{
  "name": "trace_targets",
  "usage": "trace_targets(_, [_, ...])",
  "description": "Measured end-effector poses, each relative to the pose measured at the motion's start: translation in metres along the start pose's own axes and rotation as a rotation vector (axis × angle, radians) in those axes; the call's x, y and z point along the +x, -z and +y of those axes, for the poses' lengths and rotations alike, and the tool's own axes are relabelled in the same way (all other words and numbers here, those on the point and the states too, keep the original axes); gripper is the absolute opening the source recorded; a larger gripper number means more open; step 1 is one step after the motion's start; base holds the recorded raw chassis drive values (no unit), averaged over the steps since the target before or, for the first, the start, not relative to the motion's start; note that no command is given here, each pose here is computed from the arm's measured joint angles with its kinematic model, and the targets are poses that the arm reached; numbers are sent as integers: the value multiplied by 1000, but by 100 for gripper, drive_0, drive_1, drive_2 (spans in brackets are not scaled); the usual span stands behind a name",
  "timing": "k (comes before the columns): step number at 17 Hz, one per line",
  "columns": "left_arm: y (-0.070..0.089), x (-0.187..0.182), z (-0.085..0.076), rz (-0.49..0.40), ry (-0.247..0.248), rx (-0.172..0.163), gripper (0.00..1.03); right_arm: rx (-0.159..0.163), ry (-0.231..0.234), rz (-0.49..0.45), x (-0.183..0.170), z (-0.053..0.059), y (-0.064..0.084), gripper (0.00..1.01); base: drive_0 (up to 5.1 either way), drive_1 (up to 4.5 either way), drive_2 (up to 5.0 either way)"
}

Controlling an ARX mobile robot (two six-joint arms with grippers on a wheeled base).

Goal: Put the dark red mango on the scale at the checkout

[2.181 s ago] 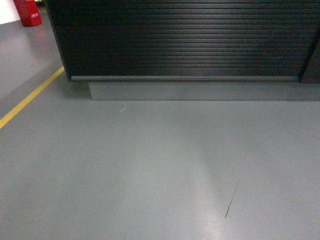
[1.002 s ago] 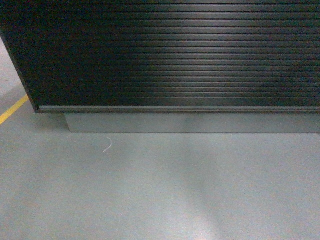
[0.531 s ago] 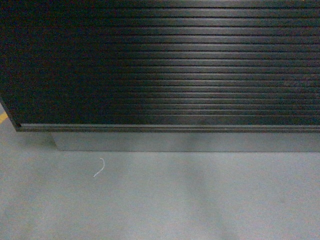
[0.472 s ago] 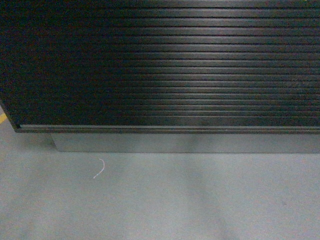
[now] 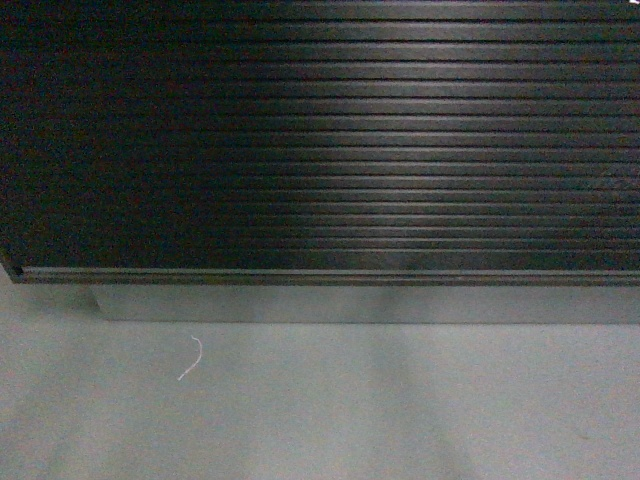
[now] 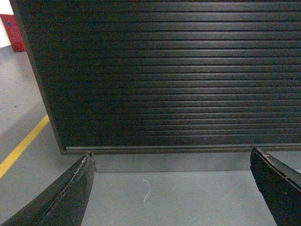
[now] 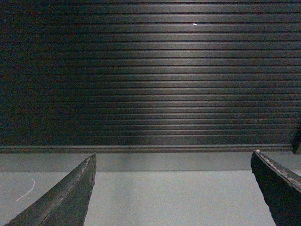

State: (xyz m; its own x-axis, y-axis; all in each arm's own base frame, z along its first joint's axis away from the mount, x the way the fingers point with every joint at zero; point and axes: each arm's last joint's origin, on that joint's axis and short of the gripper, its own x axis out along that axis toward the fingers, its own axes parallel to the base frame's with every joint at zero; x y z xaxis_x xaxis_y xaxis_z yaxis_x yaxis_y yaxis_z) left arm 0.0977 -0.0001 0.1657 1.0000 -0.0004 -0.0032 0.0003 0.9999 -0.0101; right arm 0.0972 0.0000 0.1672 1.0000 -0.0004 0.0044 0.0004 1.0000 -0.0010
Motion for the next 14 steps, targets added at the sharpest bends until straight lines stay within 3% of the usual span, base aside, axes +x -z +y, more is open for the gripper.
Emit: trace_targets(14, [0,0,0,0,0,0,98,0,0,0,0,0,0,98,-5,156,-166])
